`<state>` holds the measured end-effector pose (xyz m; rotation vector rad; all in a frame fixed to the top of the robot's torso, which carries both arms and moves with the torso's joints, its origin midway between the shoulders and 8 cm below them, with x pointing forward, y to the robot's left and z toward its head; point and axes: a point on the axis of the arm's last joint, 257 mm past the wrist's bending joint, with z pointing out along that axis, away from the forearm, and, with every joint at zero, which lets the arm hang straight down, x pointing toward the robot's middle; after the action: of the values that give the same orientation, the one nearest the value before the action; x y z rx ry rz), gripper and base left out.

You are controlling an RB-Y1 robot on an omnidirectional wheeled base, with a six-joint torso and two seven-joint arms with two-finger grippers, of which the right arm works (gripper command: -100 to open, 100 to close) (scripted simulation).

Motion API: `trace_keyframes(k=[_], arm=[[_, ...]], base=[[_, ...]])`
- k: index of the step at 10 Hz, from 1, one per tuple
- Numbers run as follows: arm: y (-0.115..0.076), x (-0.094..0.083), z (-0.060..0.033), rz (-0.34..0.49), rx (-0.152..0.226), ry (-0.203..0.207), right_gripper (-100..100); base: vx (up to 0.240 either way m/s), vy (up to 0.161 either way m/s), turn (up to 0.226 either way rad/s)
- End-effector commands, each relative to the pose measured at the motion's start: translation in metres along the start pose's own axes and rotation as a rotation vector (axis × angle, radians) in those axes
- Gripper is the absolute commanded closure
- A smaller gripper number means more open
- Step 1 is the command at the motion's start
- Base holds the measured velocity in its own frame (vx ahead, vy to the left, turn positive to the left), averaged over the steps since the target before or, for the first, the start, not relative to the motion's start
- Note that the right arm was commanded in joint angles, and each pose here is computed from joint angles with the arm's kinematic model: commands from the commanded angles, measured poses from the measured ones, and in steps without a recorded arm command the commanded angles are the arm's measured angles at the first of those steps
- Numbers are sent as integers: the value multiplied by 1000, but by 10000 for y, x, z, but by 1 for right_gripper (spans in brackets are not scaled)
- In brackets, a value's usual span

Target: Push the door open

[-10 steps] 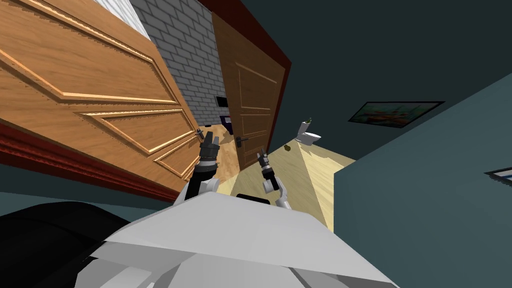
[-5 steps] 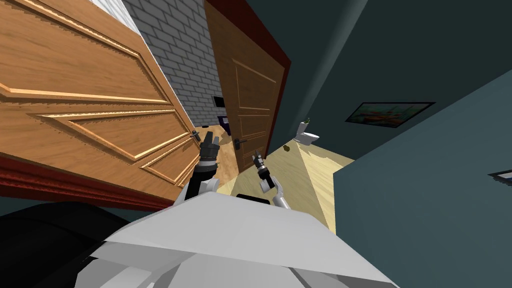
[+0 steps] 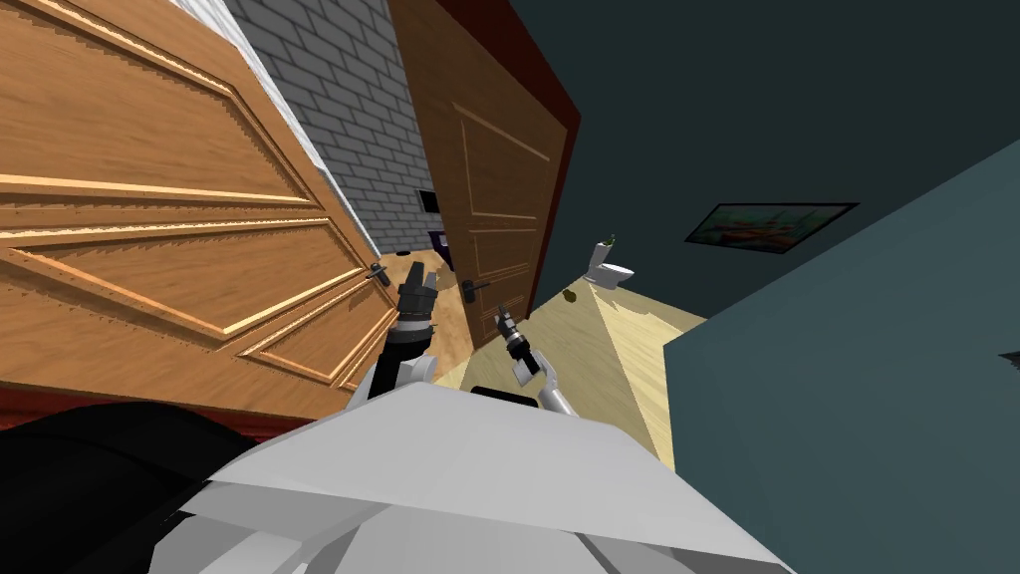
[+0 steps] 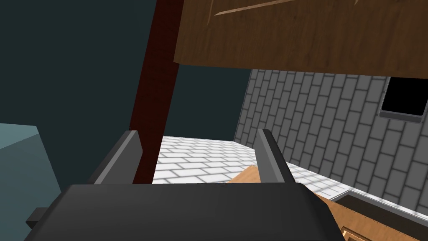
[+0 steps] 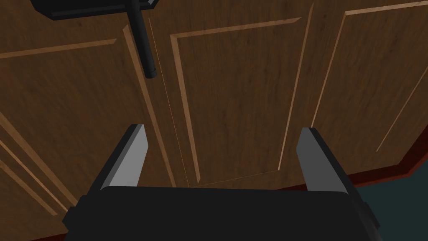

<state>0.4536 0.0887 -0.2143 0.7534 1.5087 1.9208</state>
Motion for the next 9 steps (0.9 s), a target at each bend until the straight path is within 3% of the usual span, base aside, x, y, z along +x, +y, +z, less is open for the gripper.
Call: trace_keyframes(k=[1, 4, 9], arm=[[-127, 60, 28, -3, 29, 24, -100], [-406, 247, 65, -20, 97, 80, -100], [-661, 396, 72, -42, 160, 130, -100]], base=[[117, 59, -41], [129, 31, -52], [106, 39, -32]])
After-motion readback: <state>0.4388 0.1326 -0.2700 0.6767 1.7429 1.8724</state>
